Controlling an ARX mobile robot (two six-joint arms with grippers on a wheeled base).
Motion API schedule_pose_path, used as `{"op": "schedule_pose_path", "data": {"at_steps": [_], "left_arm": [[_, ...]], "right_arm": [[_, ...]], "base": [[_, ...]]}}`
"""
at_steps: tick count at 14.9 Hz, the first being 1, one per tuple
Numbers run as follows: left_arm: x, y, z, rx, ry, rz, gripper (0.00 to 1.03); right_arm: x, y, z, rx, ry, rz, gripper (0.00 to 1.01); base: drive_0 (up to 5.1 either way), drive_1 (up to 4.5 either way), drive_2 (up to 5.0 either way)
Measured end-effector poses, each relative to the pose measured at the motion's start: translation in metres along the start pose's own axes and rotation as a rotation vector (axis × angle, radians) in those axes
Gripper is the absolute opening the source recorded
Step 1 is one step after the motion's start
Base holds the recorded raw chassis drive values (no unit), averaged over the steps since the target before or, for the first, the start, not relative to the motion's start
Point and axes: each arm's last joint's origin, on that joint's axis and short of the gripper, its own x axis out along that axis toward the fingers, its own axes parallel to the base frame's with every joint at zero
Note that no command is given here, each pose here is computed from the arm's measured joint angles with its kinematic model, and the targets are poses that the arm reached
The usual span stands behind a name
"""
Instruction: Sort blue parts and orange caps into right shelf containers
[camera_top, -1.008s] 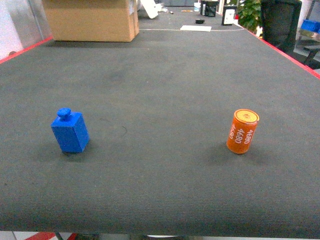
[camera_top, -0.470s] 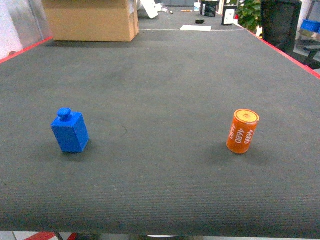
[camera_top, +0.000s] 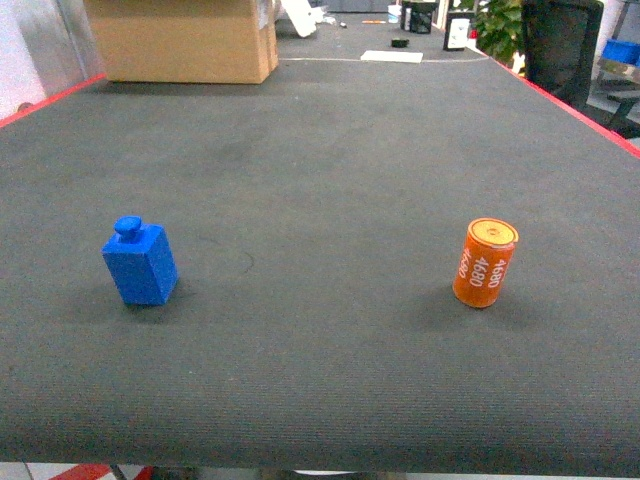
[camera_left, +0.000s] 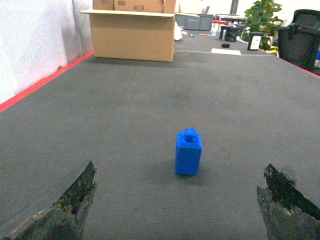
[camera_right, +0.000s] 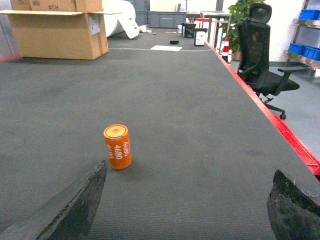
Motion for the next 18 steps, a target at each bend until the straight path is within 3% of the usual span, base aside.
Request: {"op": "schedule_pose_path", "data": {"at_steps": [3, 6, 7, 8, 10, 12, 14, 18], "left_arm": [[0.0, 0.0, 0.0, 0.001, 0.001, 0.004, 0.98], [0.018, -0.008, -0.002, 0.058, 0.084, 0.318, 0.98], [0.03, -0.008, 0.006, 0.059, 0.071, 0.345, 0.98], [0.047, -0.012, 0.019, 0.048, 0.039, 0.294, 0.98], [0.097, -0.025, 0.039, 0.038, 0.012, 0.198, 0.98], [0.147, -0.04, 0.026, 0.044, 0.12, 0.136, 0.98], [0.192, -0.053, 0.011, 0.036, 0.186, 0.106, 0.98], [0.214, -0.059, -0.004, 0.025, 0.232, 0.099, 0.98]], "right_arm": [[0.0, 0.0, 0.0, 0.0, 0.0, 0.0, 0.98], [0.015, 0.012, -0.001, -0.049, 0.052, -0.246, 0.98], [0.027, 0.013, 0.004, -0.04, 0.035, -0.266, 0.98], [0.046, 0.019, 0.015, -0.021, 0.004, -0.219, 0.98], [0.1, 0.043, 0.036, 0.014, -0.034, -0.091, 0.98], [0.153, 0.069, 0.021, 0.004, 0.092, -0.005, 0.98], [0.199, 0.084, -0.001, -0.006, 0.198, 0.003, 0.98], [0.219, 0.091, -0.011, 0.003, 0.232, 0.012, 0.98]], "base": [[0.0, 0.0, 0.0], [0.0, 0.0, 0.0], [0.0, 0.0, 0.0], [0.0, 0.0, 0.0], [0.0, 0.0, 0.0], [0.0, 0.0, 0.0], [0.0, 0.0, 0.0], [0.0, 0.0, 0.0]]}}
